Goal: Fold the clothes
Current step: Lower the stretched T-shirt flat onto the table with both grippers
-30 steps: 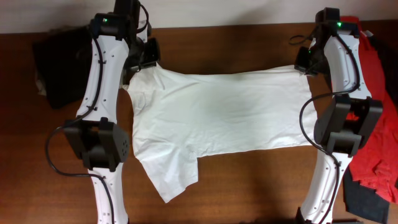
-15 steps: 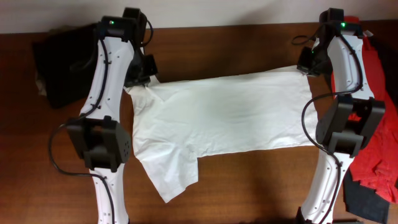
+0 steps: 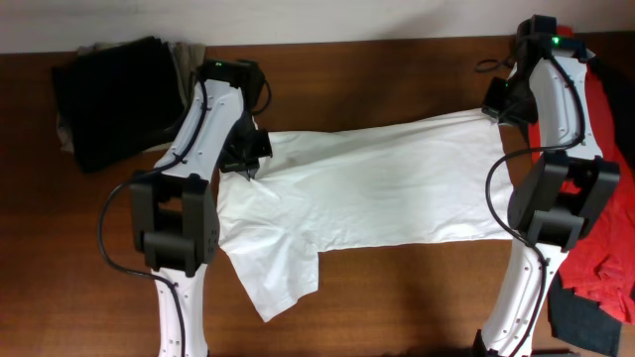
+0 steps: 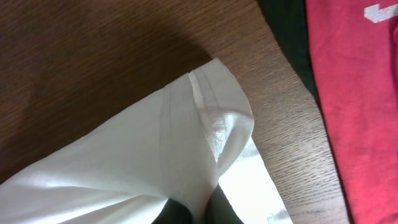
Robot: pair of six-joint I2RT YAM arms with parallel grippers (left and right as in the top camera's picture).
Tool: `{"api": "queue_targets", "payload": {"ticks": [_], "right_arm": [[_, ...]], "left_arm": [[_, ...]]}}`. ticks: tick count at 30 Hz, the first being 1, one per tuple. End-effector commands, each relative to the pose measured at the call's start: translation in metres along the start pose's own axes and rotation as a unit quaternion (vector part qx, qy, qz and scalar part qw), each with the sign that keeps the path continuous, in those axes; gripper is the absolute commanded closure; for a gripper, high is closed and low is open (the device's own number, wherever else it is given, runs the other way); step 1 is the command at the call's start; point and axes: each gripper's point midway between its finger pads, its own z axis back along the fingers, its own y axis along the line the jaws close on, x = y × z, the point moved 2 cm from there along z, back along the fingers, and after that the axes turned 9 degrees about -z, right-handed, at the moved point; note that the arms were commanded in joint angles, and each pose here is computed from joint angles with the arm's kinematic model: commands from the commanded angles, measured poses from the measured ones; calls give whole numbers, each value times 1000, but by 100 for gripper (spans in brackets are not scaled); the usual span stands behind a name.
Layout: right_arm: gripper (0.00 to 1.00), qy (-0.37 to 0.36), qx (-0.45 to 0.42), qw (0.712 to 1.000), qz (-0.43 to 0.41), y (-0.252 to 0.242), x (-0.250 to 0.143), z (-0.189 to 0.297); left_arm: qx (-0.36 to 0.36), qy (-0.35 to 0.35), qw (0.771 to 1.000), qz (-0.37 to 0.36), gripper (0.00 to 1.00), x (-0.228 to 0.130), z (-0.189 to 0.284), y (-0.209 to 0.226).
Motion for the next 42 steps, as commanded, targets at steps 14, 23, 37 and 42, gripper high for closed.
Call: {"api": "queue_targets", "payload": {"ticks": [14, 23, 37, 42], "right_arm": [[36, -19, -43, 998, -35, -25, 10, 5], [9, -12, -33, 999, -33, -22, 8, 3], [9, -7, -27, 999, -33, -20, 5, 2], [9, -4, -28, 999, -32, -20, 4, -4]], "left_arm": [[3, -97, 995, 3, 18, 41, 13, 17], [-49, -172, 982, 63, 26, 86, 23, 63], [-106, -151, 979, 91, 27, 104, -11, 44], [-100, -164, 977, 91, 39, 109, -10, 46]]}}
